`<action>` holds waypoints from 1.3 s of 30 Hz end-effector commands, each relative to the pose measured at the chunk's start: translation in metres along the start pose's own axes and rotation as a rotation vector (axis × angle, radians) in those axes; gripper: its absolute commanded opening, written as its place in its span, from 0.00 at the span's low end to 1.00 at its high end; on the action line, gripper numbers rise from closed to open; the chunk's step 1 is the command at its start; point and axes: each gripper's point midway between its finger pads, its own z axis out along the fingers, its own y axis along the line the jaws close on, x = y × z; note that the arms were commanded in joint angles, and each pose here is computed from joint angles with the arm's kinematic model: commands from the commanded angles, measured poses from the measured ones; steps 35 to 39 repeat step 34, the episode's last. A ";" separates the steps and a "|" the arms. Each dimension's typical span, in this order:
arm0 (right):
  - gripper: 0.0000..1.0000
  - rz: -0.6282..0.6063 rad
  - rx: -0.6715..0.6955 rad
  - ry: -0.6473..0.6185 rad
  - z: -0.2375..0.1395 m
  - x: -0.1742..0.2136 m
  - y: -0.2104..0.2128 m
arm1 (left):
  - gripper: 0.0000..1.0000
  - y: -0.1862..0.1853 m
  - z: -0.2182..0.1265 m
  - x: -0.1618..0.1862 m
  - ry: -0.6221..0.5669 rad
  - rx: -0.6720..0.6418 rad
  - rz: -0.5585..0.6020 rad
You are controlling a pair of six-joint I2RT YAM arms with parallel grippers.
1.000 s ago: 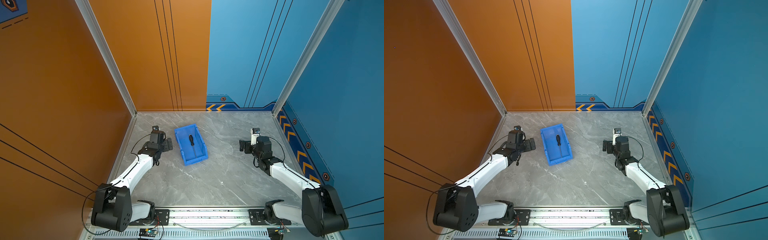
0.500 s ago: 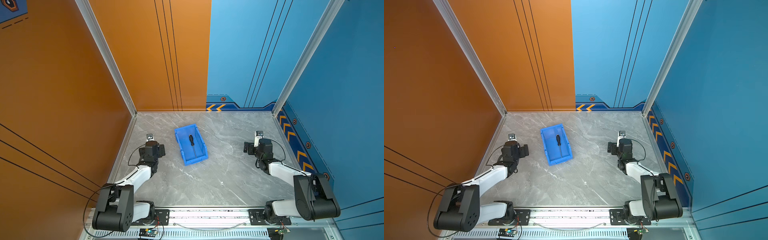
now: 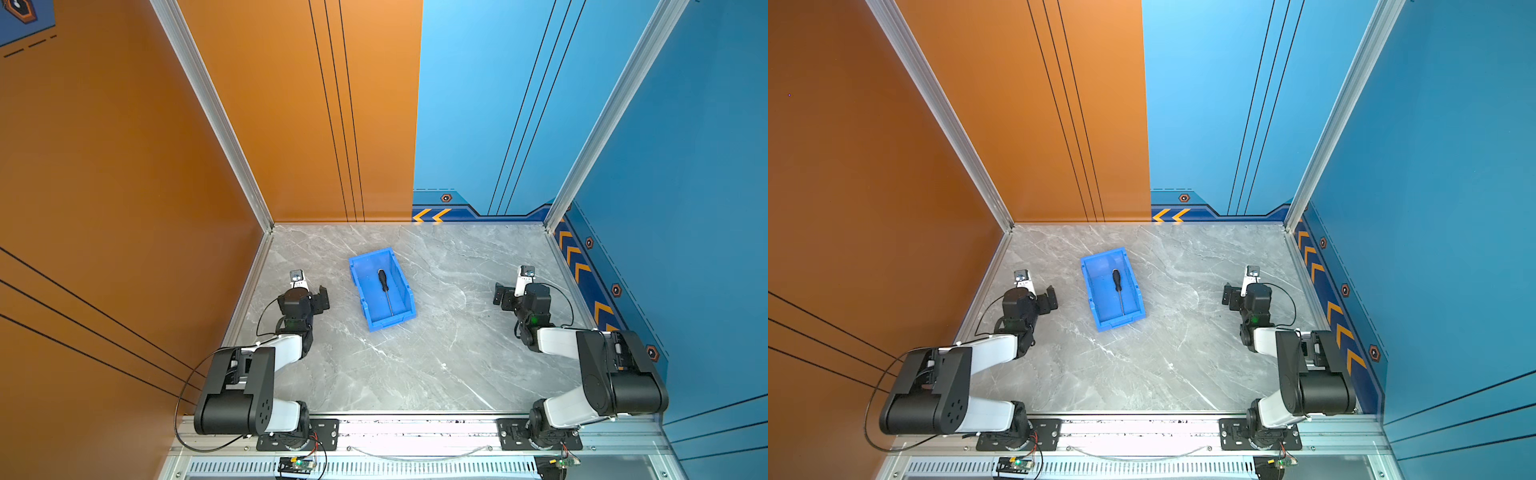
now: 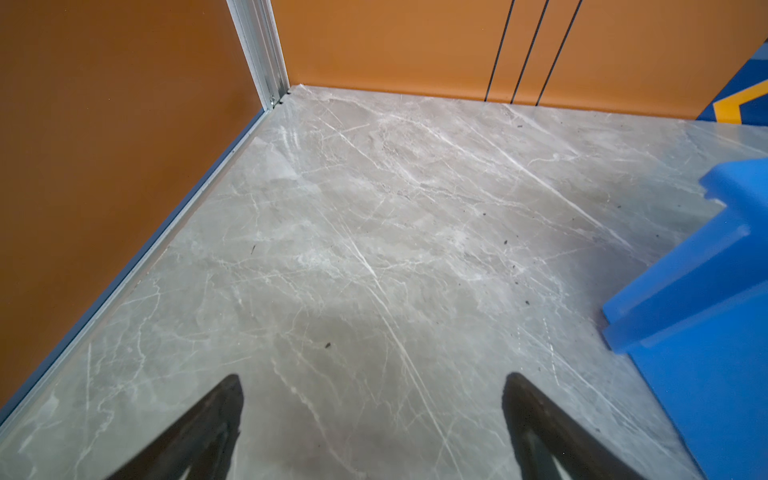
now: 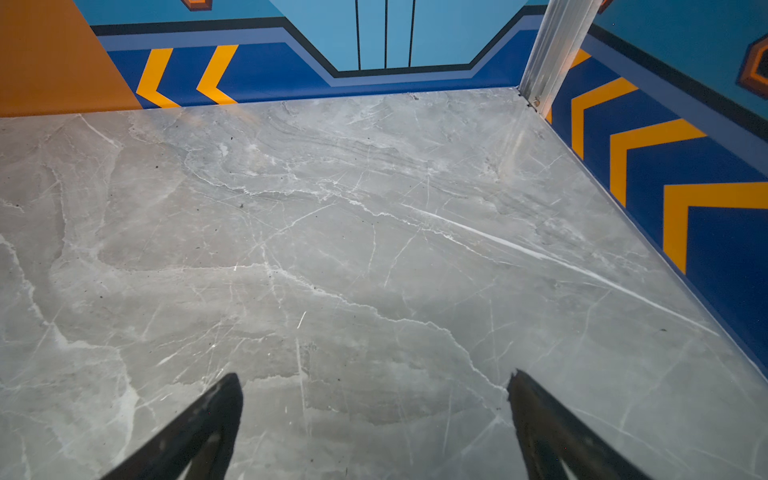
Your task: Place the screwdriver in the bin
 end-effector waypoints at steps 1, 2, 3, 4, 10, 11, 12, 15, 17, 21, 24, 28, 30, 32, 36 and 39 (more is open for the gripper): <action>1.00 0.016 -0.013 -0.078 -0.003 -0.004 0.002 | 0.98 -0.006 0.008 -0.008 -0.043 0.023 0.023; 1.00 0.014 -0.015 -0.069 -0.002 -0.003 0.002 | 0.98 -0.014 0.010 -0.003 -0.018 0.047 0.056; 1.00 0.015 -0.014 -0.073 -0.002 -0.004 0.002 | 0.98 -0.021 0.012 0.000 -0.013 0.068 0.076; 1.00 0.015 -0.014 -0.075 -0.002 -0.004 0.002 | 0.98 -0.026 0.013 0.004 -0.023 0.084 0.095; 1.00 0.006 0.040 -0.073 -0.003 -0.004 -0.002 | 0.98 -0.027 0.010 0.007 -0.065 0.077 0.106; 1.00 0.005 0.038 -0.073 -0.003 -0.003 -0.001 | 0.98 -0.030 0.009 0.007 -0.067 0.084 0.119; 1.00 0.007 0.038 -0.074 -0.003 -0.004 -0.002 | 0.98 -0.033 0.009 0.008 -0.065 0.091 0.128; 1.00 0.005 0.039 -0.074 -0.003 -0.004 -0.002 | 0.98 -0.032 0.009 0.008 -0.065 0.093 0.126; 1.00 0.006 0.038 -0.075 -0.003 -0.004 -0.002 | 0.98 -0.032 0.009 0.007 -0.065 0.093 0.126; 1.00 0.006 0.037 -0.075 -0.003 -0.004 -0.001 | 0.98 -0.033 0.009 0.008 -0.064 0.092 0.129; 1.00 0.005 0.038 -0.076 -0.003 -0.004 -0.001 | 0.98 -0.033 0.009 0.007 -0.066 0.099 0.126; 1.00 0.006 0.037 -0.076 -0.003 -0.004 -0.001 | 0.98 -0.033 0.010 0.007 -0.064 0.101 0.127; 1.00 0.005 0.037 -0.075 -0.003 -0.004 -0.002 | 0.98 -0.034 0.011 0.008 -0.058 0.117 0.121; 1.00 0.005 0.038 -0.076 -0.003 -0.004 -0.002 | 0.98 -0.033 0.011 0.007 -0.057 0.119 0.117; 1.00 0.005 0.038 -0.075 -0.003 -0.004 -0.002 | 0.98 -0.033 0.011 0.008 -0.056 0.119 0.118; 1.00 0.005 0.038 -0.075 -0.003 -0.004 -0.002 | 0.98 -0.033 0.011 0.008 -0.056 0.119 0.118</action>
